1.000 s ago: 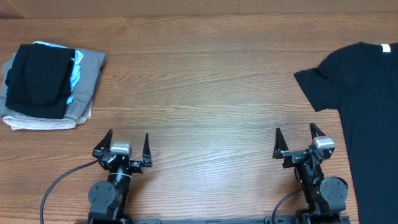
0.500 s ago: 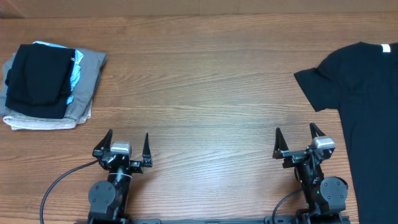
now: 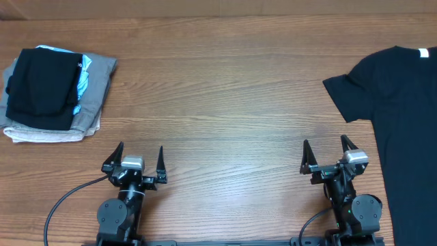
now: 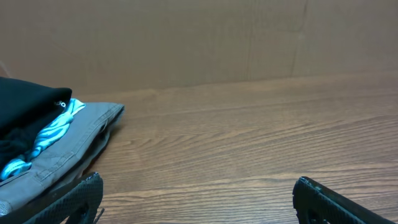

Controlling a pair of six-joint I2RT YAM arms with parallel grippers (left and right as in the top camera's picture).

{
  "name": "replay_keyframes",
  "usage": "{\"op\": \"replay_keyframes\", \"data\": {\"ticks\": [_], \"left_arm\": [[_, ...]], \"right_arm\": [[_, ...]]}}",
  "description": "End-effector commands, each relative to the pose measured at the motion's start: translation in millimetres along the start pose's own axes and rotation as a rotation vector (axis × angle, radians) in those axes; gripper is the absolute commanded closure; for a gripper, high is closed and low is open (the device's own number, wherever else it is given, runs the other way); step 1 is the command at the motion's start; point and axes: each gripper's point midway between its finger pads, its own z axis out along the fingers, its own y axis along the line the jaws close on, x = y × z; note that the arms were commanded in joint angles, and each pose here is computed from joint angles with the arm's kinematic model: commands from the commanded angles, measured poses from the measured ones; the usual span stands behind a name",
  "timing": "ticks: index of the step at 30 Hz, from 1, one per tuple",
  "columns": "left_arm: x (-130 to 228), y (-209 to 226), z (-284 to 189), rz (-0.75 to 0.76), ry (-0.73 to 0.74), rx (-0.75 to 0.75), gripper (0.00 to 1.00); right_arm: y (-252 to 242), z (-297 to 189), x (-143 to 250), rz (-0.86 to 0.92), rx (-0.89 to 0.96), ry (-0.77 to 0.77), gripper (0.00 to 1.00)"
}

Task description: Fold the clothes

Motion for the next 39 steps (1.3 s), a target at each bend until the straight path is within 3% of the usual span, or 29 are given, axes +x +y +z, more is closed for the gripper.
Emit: {"op": "replay_keyframes", "data": {"ticks": [1, 6, 16, 23, 30, 39], "left_arm": [[-1.2, 2.8, -0.2, -0.014, -0.012, -0.014, 0.00], [-1.1, 2.8, -0.2, -0.014, -0.011, -0.014, 0.00], [-1.2, 2.8, -0.2, -0.014, -0.012, -0.014, 0.00], [-1.2, 2.8, -0.2, -0.014, -0.012, -0.014, 0.00], [-1.2, 2.8, -0.2, -0.014, -0.012, -0.014, 0.00], [-1.1, 2.8, -0.2, -0.014, -0.011, -0.014, 0.00]], "right_arm": [[2.8, -0.3, -3.8, 0.008, -0.018, -0.025, 0.00], [3.1, -9.7, -32.7, 0.058, -0.001, -0.028, 0.00], [1.6, -49.5, -160.9, 0.083, 0.088, -0.072, 0.00], [4.1, -26.5, -223.7, 0.087, 0.117, 0.069, 0.00], [-1.7, 38.9, -244.0, 0.089, 0.159, 0.314, 0.00], [-67.9, 126.8, -212.0, 0.178, 0.297, 0.617, 0.00]]}}
